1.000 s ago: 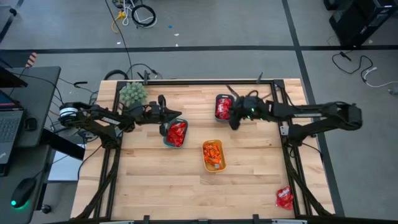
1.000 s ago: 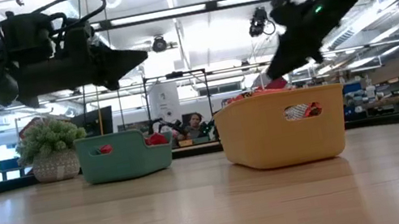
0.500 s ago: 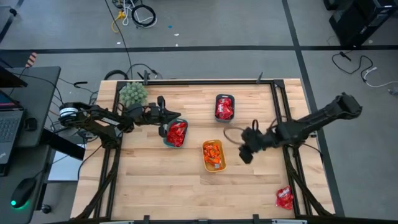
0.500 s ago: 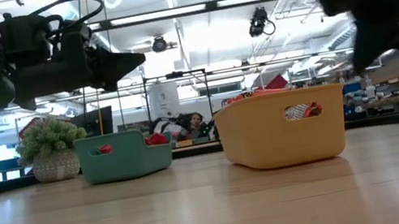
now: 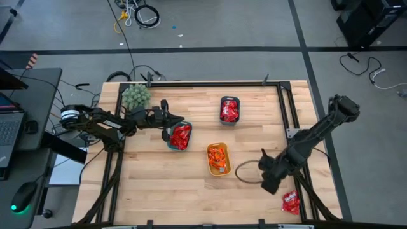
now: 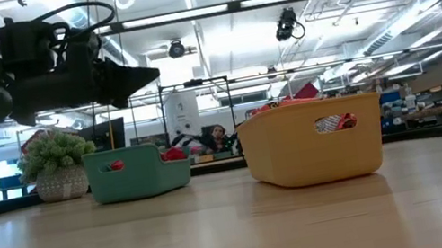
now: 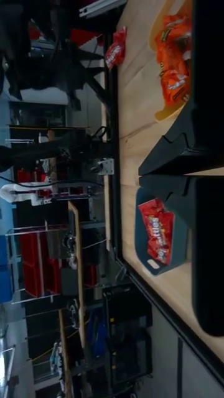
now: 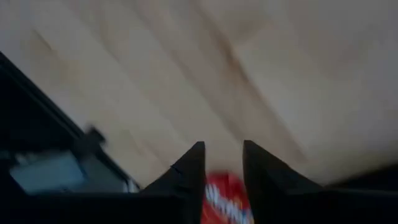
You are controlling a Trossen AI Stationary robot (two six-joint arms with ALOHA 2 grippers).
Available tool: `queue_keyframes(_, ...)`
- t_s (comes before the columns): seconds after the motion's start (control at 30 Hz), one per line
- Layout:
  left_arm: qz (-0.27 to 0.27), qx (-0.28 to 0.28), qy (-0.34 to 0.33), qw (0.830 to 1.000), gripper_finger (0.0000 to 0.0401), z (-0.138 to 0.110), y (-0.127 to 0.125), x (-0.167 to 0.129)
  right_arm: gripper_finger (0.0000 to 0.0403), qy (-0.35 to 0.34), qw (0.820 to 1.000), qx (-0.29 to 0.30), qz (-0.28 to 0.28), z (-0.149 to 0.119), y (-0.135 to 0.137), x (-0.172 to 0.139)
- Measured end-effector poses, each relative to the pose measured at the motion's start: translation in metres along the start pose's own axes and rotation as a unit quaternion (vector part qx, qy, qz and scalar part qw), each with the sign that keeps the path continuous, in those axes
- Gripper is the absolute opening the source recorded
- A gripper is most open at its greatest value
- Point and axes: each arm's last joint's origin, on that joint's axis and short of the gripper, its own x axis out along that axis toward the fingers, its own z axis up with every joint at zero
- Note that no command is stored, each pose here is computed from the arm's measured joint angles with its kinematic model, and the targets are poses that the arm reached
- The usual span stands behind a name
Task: Sort candy
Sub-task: Put the red candy into the blue bin
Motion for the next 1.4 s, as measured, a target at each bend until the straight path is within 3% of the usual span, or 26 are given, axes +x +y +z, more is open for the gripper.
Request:
queue_keyframes(0.27,-0.001,0.012,0.013,1.0,0.0002,-0.003,0.0,0.0,0.018,0.115,0.991,-0.051,-0.034,-0.026,0.011,0.029)
queue_keyframes(0.5,-0.001,0.012,0.017,1.0,0.0002,-0.003,0.0,0.0,0.0243,0.157,0.979,-0.114,-0.066,-0.037,0.015,0.052)
queue_keyframes(0.7,-0.001,0.011,0.023,1.0,0.0002,-0.004,0.0,0.0,0.0269,0.189,0.963,-0.171,-0.087,-0.044,0.018,0.075)
queue_keyframes(0.9,-0.002,0.007,0.037,0.999,0.0002,-0.007,0.0,0.0,0.0269,0.227,0.944,-0.216,-0.106,-0.048,0.018,0.097)
queue_keyframes(1.07,-0.002,0.007,0.038,0.999,0.0002,-0.007,0.0,0.0,0.023,0.256,0.935,-0.228,-0.091,-0.046,0.021,0.109)
queue_keyframes(1.17,-0.002,0.007,0.039,0.999,0.0002,-0.008,0.0,0.0,0.0167,0.252,0.937,-0.229,-0.076,-0.042,0.024,0.11)
queue_keyframes(1.3,-0.003,0.015,0.042,0.999,0.0002,-0.008,0.0,0.0,0.0043,0.245,0.942,-0.22,-0.066,-0.034,0.025,0.106)
queue_keyframes(1.4,-0.002,0.016,0.043,0.999,0.0002,-0.008,0.0,0.0,0.0015,0.215,0.95,-0.216,-0.069,-0.024,0.025,0.103)
